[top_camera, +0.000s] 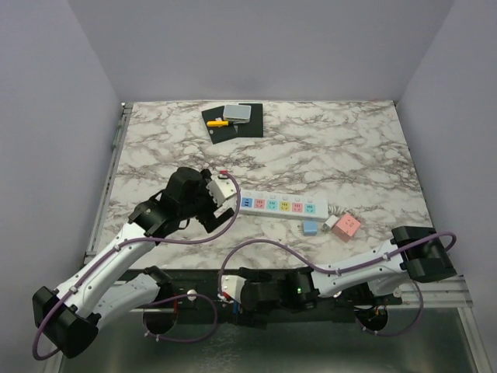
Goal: Insert the plug
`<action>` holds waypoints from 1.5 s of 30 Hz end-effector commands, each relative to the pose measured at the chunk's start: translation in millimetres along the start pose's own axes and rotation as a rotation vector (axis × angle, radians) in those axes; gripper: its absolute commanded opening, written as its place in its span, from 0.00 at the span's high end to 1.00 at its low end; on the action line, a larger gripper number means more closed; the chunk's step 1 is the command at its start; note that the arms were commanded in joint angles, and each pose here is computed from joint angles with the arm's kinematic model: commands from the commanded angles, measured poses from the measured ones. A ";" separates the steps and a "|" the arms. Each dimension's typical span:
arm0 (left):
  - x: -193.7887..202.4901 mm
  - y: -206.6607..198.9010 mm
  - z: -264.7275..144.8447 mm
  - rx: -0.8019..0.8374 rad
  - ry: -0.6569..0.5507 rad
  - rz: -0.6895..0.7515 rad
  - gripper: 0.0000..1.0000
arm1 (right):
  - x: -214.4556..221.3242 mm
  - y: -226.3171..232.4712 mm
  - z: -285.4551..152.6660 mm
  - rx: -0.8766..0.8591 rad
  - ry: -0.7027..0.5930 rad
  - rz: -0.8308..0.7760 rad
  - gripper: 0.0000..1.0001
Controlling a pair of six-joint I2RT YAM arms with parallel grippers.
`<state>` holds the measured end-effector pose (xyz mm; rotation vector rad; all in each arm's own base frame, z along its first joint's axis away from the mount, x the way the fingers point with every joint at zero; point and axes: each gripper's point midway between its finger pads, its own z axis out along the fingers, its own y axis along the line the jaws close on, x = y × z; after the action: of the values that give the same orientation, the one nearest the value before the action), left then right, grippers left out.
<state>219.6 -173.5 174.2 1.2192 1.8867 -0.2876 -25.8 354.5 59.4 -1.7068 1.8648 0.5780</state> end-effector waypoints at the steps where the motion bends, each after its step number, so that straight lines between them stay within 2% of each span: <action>1: 0.3 0.4 -12.3 -0.007 0.014 -0.024 0.01 | -14.7 -6.8 3.1 0.052 -0.048 -0.034 0.03; 2: -1.1 -0.6 -12.9 0.000 0.007 -0.015 0.01 | -12.4 -8.5 3.7 0.061 -0.045 -0.033 0.07; 3: -3.7 -0.6 -13.8 0.004 -0.004 -0.001 0.01 | -11.8 -11.6 4.4 0.082 -0.047 -0.028 0.17; 9: -15.2 -3.1 -22.7 0.016 -0.086 0.096 0.01 | -32.6 -32.1 -3.6 0.203 -0.111 0.001 0.96; 10: -17.1 -3.2 -26.0 0.012 -0.106 0.127 0.01 | -39.0 -38.8 -9.2 0.232 -0.132 0.012 0.99; 16: -27.9 -4.6 -48.9 -0.015 -0.215 0.348 0.01 | -67.9 -79.5 -48.3 0.211 -0.258 0.153 0.99; 23: -40.9 -18.6 -71.1 -0.020 -0.364 0.661 0.01 | -110.4 -127.0 -96.6 0.197 -0.475 0.286 0.97; 25: -47.2 -19.4 -74.7 -0.030 -0.397 0.703 0.01 | -122.0 -143.5 -107.3 0.225 -0.541 0.344 0.95; 27: -54.4 -18.1 -77.6 -0.042 -0.423 0.680 0.01 | -135.7 -159.5 -120.5 0.271 -0.629 0.403 0.94; 30: -64.6 -17.1 -81.4 -0.041 -0.455 0.555 0.01 | -153.2 -180.2 -143.1 0.345 -0.784 0.498 0.90; 34: -78.4 -19.6 -85.8 -0.027 -0.518 0.421 0.01 | -166.6 -200.5 -166.1 0.404 -0.927 0.625 0.89; 41: -96.0 -25.1 -96.8 -0.011 -0.616 0.364 0.01 | -187.2 -206.3 -184.6 0.388 -1.038 0.687 0.90; 45: -105.9 -29.6 -103.4 0.004 -0.675 0.364 0.01 | -199.8 -200.5 -185.3 0.317 -1.092 0.707 0.90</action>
<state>169.2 -185.8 290.2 1.2853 1.1464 -0.3430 163.1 361.2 302.6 -0.4094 1.6005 0.9748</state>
